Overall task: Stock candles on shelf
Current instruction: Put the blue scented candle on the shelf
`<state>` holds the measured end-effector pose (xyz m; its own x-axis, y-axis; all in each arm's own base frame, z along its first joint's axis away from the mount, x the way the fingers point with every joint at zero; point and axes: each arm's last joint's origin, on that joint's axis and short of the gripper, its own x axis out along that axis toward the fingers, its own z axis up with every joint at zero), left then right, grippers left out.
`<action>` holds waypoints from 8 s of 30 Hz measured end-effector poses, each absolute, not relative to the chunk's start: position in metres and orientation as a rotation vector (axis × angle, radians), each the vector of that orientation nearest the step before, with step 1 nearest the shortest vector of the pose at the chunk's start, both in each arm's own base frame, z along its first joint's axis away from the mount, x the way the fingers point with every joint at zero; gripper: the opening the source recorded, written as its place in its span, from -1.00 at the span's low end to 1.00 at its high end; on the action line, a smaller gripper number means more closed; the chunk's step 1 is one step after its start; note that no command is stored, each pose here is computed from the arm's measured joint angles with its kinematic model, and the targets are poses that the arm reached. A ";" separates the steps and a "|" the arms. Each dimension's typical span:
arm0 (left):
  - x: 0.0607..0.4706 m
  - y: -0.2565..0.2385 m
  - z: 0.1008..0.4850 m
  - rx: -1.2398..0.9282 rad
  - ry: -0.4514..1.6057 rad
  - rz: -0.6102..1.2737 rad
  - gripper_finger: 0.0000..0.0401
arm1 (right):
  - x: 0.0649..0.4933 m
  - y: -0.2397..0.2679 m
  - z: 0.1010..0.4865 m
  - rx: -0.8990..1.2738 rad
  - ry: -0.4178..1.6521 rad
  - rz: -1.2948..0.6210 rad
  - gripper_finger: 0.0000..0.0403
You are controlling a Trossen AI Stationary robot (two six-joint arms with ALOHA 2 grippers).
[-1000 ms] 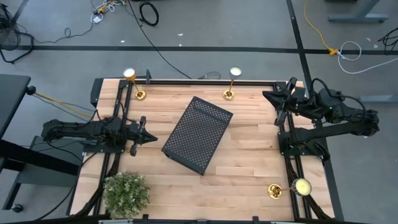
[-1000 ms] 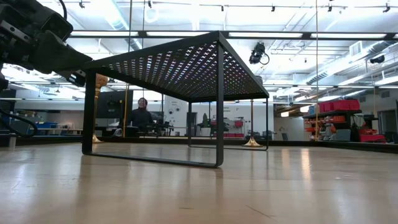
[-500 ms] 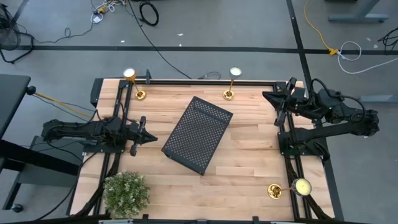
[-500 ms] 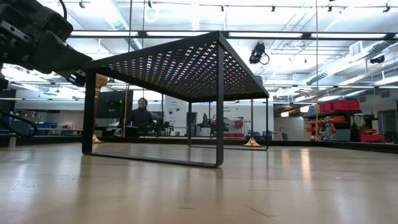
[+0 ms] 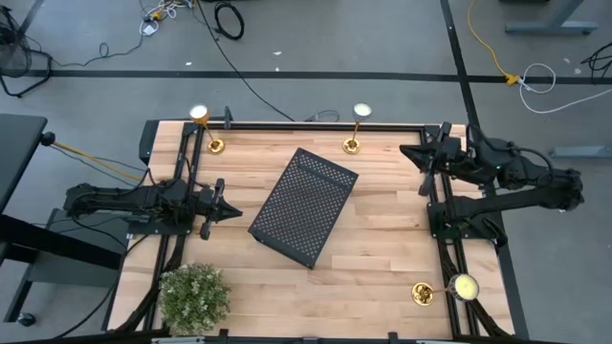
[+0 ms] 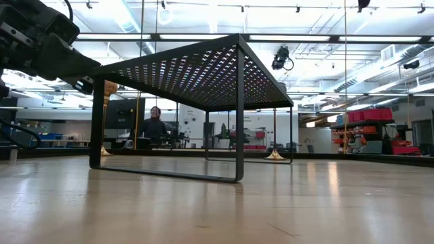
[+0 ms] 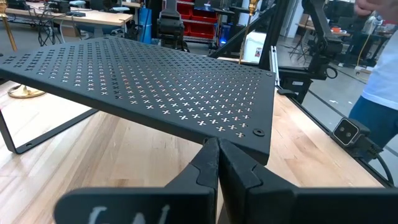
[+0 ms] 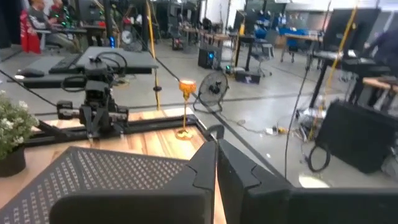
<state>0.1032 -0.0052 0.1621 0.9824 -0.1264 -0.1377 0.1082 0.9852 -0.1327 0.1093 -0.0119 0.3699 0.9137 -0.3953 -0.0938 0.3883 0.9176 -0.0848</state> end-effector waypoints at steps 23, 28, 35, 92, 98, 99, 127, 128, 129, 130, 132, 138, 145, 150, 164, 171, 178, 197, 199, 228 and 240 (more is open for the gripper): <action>0.103 -0.005 0.162 -0.125 0.146 -0.118 -0.93 | 0.127 -0.054 0.345 0.042 0.355 -0.577 -0.91; 0.103 -0.005 0.162 -0.125 0.146 -0.118 -0.93 | 0.137 -0.061 0.339 0.034 0.409 -0.591 -0.91; 0.103 -0.005 0.162 -0.125 0.146 -0.118 -0.93 | 0.151 -0.069 0.329 0.124 0.454 -0.614 -0.81; 0.103 -0.005 0.162 -0.125 0.147 -0.118 -0.93 | 0.184 -0.124 0.317 0.272 0.463 -0.774 0.81; 0.103 -0.005 0.162 -0.125 0.146 -0.118 -0.93 | 0.192 -0.133 0.341 0.304 0.507 -0.801 0.81; 0.103 -0.005 0.162 -0.125 0.146 -0.118 -0.93 | 0.194 -0.134 0.346 0.303 0.515 -0.808 0.81; 0.103 -0.005 0.162 -0.125 0.146 -0.118 -0.93 | 0.255 -0.190 0.393 0.357 0.817 -0.878 0.81; 0.103 -0.005 0.162 -0.125 0.146 -0.118 -0.93 | 0.256 -0.191 0.390 0.357 0.835 -0.887 0.81; 0.103 -0.005 0.162 -0.125 0.146 -0.118 -0.93 | 0.257 -0.192 0.388 0.357 0.855 -0.894 0.81; 0.103 -0.005 0.162 -0.125 0.146 -0.118 -0.93 | 0.257 -0.193 0.384 0.352 0.878 -0.909 0.81; 0.103 -0.005 0.162 -0.125 0.146 -0.118 -0.93 | 0.259 -0.195 0.379 0.343 0.914 -0.933 0.81; 0.103 -0.005 0.162 -0.125 0.146 -0.118 -0.93 | 0.264 -0.199 0.374 0.338 0.923 -0.943 0.81; 0.103 -0.005 0.162 -0.125 0.147 -0.118 -0.93 | 0.264 -0.199 0.374 0.295 0.934 -0.920 0.81; 0.103 -0.005 0.162 -0.125 0.146 -0.118 -0.93 | 0.265 -0.199 0.373 0.261 0.950 -0.900 0.81; 0.103 -0.005 0.162 -0.125 0.146 -0.118 -0.93 | 0.270 -0.204 0.379 0.228 0.862 -0.898 0.81; 0.103 -0.005 0.162 -0.125 0.146 -0.118 -0.93 | 0.271 -0.203 0.379 0.217 0.868 -0.868 0.81; 0.103 -0.005 0.162 -0.125 0.146 -0.118 -0.93 | 0.271 -0.204 0.379 0.285 0.835 -0.869 0.81; 0.103 -0.005 0.162 -0.125 0.146 -0.118 -0.93 | 0.266 -0.205 0.378 0.257 0.851 -1.035 0.95; 0.103 -0.005 0.162 -0.125 0.146 -0.118 -0.93 | 0.266 -0.205 0.378 0.251 0.854 -1.033 0.93; 0.103 -0.005 0.162 -0.125 0.146 -0.118 -0.93 | 0.264 -0.200 0.361 0.368 0.949 -0.897 0.94; 0.103 -0.005 0.162 -0.125 0.146 -0.118 -0.93 | 0.271 -0.209 0.352 0.312 0.983 -0.945 0.94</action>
<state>0.1032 -0.0052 0.1621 0.9825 -0.1262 -0.1373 0.1080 0.9853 -0.1326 0.2706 -0.2088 0.3525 0.2119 -0.5360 -0.8172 0.7955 0.5803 -0.1744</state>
